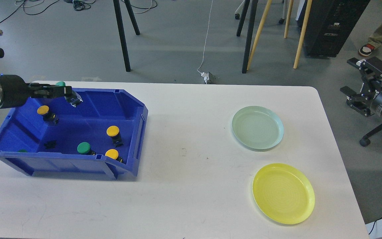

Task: Pass button and place on color plate
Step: 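Lift the green button out of the bin with the left gripper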

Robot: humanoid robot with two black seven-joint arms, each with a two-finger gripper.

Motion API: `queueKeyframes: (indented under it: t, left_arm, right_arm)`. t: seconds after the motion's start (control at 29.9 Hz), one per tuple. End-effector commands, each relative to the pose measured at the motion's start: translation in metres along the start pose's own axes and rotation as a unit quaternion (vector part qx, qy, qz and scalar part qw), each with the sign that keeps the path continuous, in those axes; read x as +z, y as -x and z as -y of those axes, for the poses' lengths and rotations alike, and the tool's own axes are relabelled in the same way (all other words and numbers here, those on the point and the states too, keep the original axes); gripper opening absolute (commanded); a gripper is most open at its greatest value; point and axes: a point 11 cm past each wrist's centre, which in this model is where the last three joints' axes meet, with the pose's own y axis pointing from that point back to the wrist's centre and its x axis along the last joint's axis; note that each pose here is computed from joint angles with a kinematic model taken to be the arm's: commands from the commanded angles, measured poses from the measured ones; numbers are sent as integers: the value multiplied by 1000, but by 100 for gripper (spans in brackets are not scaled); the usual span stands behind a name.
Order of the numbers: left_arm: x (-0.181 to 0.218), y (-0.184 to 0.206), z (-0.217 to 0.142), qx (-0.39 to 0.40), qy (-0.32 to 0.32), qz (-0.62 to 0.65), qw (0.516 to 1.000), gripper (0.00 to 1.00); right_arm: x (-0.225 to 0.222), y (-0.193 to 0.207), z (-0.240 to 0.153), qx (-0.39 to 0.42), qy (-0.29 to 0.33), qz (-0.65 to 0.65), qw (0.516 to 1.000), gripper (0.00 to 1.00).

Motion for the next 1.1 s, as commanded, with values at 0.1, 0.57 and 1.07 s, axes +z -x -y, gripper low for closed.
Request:
queueKeyframes:
  t: [0.1,0.57,1.07]
  left_arm:
    - [51,-78,-21,92,49,40,994,36]
    - [250,-136,40,119,235,96,960,36]
    - [315,-137,62,92,359,-50,927,36]
  right_arm:
    - [-22,14,11,-23,-28,0,999,99]
    - [-86,47,28,-71,-106,-35,991,99]
    - [-137,114,50,-114,-203,134,963,99]
